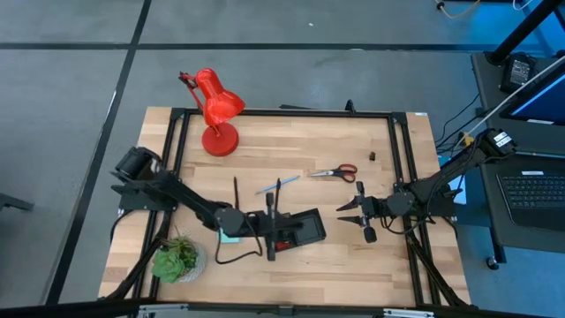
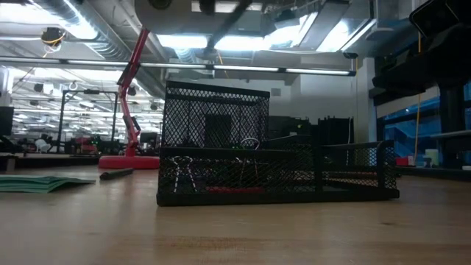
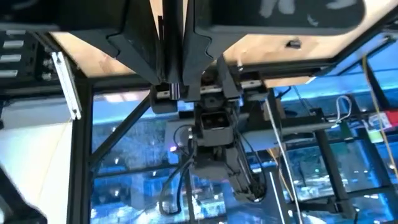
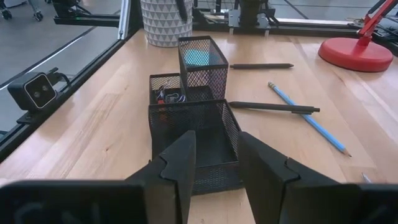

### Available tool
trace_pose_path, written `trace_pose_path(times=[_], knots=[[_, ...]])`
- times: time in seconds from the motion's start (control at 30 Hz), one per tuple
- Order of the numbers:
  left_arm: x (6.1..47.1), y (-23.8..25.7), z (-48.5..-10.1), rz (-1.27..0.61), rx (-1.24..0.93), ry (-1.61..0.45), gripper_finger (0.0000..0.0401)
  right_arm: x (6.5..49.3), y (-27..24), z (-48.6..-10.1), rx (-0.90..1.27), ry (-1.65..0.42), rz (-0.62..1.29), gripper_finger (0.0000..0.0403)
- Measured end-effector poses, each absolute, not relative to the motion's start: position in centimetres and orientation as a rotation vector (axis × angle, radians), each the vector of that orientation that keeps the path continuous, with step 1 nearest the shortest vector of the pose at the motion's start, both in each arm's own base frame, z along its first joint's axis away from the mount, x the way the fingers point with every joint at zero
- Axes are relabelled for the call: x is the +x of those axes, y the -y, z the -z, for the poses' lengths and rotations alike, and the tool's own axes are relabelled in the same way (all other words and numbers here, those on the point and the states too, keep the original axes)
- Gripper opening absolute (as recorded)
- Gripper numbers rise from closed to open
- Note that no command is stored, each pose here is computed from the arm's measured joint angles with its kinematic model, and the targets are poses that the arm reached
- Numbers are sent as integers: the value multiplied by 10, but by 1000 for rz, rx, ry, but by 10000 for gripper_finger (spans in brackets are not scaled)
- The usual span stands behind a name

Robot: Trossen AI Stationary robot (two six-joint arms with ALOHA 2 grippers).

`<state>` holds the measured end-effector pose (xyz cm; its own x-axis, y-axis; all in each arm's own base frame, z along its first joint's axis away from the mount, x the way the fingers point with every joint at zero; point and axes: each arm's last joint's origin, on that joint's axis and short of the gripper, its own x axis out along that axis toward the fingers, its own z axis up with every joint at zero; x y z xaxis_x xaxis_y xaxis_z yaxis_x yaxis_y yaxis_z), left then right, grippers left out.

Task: Pick and place office supplies into organizer
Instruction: Put the bottom black pen into the black desk organizer

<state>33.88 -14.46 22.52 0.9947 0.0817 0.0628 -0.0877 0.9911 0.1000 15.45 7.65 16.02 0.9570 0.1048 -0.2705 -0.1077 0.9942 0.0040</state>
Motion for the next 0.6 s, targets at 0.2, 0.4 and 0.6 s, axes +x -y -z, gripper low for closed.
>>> trace_pose_path(times=[0.2, 0.4, 0.6], knots=[[346, 145, -204, -140, 98, 31, 33, 154, -77, -160, -11, -274, -108, 122], [348, 143, -191, -241, 108, -20, 31, 154, -77, -160, -11, -276, -107, 122], [347, 142, -180, -306, 82, -91, 30, 154, -76, -160, -12, -280, -107, 122]])
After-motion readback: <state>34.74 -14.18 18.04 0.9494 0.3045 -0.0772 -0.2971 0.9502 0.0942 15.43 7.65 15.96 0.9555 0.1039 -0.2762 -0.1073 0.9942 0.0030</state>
